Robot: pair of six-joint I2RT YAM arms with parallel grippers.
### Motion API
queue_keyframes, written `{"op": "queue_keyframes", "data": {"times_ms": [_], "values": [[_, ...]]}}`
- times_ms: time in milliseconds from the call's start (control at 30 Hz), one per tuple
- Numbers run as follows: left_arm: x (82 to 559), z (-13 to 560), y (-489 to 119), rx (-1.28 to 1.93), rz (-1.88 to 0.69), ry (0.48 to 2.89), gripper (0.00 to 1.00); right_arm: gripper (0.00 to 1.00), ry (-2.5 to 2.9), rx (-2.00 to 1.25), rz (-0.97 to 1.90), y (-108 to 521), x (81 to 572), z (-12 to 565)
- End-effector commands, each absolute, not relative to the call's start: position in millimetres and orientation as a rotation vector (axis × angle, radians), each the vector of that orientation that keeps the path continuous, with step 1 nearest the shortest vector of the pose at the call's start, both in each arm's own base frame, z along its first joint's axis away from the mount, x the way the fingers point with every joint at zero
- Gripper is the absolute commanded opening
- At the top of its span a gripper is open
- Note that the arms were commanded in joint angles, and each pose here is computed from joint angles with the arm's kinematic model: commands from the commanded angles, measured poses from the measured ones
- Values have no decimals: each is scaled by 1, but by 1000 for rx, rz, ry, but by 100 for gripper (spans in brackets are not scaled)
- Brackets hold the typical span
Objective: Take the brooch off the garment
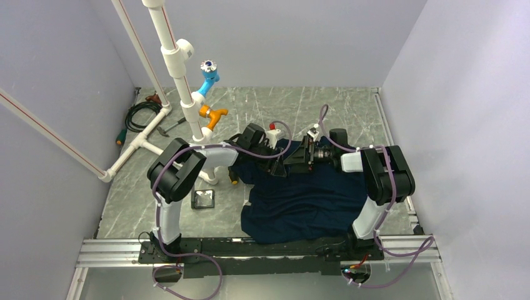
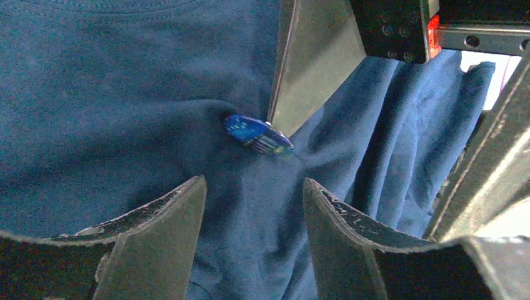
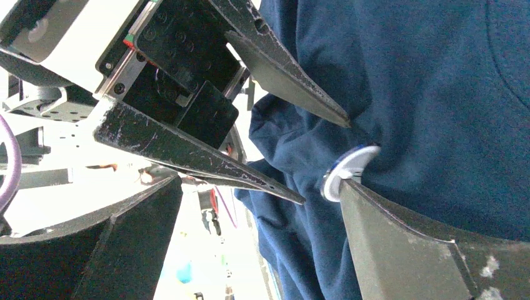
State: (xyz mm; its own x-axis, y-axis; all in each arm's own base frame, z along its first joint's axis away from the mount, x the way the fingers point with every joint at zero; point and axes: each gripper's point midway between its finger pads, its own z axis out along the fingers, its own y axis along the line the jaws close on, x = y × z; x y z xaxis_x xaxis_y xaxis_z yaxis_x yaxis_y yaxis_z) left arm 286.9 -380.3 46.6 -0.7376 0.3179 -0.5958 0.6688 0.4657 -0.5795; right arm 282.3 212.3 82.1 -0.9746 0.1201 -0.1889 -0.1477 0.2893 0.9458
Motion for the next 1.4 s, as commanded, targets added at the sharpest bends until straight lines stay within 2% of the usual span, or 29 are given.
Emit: {"op": "queue_keyframes", "data": {"times_ms": [0,333,967,1367], "values": [[294,77,-385,828,-1205,2224,65,100,2241,-104,1782,220,284,100],[301,64,-384,830,-1160,2266,64,100,2281,-90,1755,225,290,89],[310,58,-379,818,-1082,2289,50,100,2289,-97,1755,229,289,84],[316,65,-379,789,-1079,2280,45,100,2300,-94,1756,233,290,81]]}}
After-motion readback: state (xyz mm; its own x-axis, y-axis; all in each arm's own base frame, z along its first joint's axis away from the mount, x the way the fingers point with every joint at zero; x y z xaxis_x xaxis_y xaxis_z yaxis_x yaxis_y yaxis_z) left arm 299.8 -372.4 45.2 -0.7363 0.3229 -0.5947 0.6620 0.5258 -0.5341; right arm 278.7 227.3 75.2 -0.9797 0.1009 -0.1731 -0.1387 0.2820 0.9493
